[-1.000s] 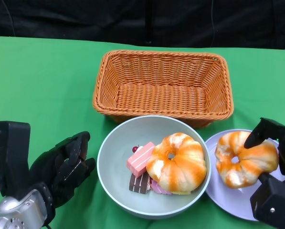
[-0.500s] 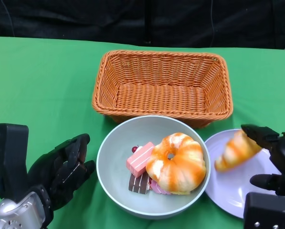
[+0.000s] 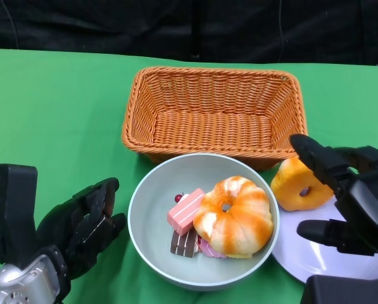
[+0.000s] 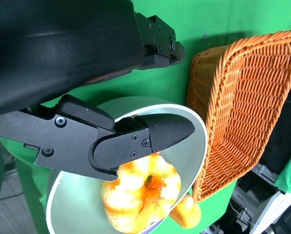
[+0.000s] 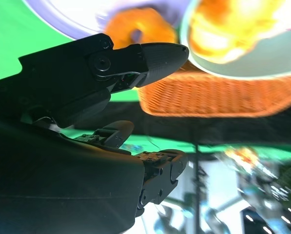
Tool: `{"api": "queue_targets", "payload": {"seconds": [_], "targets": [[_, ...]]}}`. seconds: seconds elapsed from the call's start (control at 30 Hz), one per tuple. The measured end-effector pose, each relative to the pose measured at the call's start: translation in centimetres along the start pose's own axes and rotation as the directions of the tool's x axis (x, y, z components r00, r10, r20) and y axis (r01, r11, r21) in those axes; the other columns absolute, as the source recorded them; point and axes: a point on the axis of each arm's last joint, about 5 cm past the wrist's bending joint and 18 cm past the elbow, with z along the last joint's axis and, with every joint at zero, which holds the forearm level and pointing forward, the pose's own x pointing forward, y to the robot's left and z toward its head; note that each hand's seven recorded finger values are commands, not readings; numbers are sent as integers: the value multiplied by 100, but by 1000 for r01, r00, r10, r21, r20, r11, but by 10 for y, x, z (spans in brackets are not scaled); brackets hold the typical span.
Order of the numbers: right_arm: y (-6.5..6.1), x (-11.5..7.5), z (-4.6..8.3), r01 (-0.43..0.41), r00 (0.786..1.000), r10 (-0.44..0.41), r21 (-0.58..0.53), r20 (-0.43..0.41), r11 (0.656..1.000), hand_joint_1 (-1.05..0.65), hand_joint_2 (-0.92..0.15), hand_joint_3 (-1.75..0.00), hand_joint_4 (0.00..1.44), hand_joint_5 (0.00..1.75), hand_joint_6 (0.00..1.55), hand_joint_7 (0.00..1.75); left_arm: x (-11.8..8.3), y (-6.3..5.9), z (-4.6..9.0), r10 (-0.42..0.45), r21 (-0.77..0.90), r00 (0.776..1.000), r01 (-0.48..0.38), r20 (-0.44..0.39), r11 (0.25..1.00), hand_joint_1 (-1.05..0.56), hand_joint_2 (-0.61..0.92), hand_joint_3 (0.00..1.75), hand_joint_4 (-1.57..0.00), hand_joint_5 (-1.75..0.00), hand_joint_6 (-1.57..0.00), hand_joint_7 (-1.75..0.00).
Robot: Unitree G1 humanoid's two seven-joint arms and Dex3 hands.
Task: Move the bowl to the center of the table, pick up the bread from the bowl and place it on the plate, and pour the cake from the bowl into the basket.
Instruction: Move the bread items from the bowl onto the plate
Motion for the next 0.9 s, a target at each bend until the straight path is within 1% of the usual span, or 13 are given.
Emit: {"api": "queue_targets", "payload": {"seconds": [0.17, 0.27, 0.3, 0.33, 0.37, 0.5, 0.63, 0.73, 0.9], "targets": [[-3, 4, 9, 43, 997, -46, 52, 60, 998, -69, -92, -21, 43, 32, 30, 8, 0, 0, 0, -2, 0, 1000, 2, 0, 1000, -72, 92, 70, 0, -24, -15, -1], [-3, 7, 16, 56, 993, -67, 105, 100, 993, -68, -92, -22, 44, 34, 31, 9, 0, 0, 0, -3, 0, 1000, 3, 0, 1000, -72, 92, 69, 0, -25, -16, -1], [-3, 8, 18, 57, 991, -71, 117, 115, 992, -67, -92, -22, 42, 39, 31, 9, 0, 0, 0, -3, 0, 1000, 3, 0, 1000, -72, 92, 69, 0, -25, -16, -1], [-3, 10, 20, 58, 989, -75, 126, 130, 990, -67, -92, -20, 39, 47, 33, 9, 0, 0, 0, -3, 0, 1000, 3, 0, 1000, -72, 92, 69, 0, -25, -17, -1], [-3, 11, 22, 60, 986, -79, 135, 143, 989, -67, -92, -19, 38, 50, 34, 9, 0, 0, 0, -3, -1, 1000, 3, 0, 1000, -72, 92, 69, 0, -25, -18, -2], [-1, 20, 30, 47, 977, -80, 164, 198, 985, -66, -92, -17, 36, 56, 36, 10, 0, -1, 0, -5, -1, 1000, 5, 0, 1000, -72, 92, 69, 0, -25, -17, -1], [8, 28, 32, -58, 977, 20, 171, 214, 984, -67, -92, -16, 32, 57, 37, 10, 1, -3, -1, -7, -7, 1000, 7, -1, 1000, -72, 92, 68, 0, -27, -17, -1], [15, 34, 31, -138, 971, 102, 159, 216, 977, -68, -92, -15, 29, 56, 36, 9, 2, -4, -1, -6, -8, 1000, 6, 0, 1000, -73, 92, 68, 0, -27, -16, -1], [23, 44, 29, -264, 941, 235, 93, 242, 960, -72, -92, -14, 26, 55, 37, 8, 1, -7, -1, -14, -9, 1000, 14, 8, 1000, -73, 92, 68, 0, -27, -16, -1]]}}
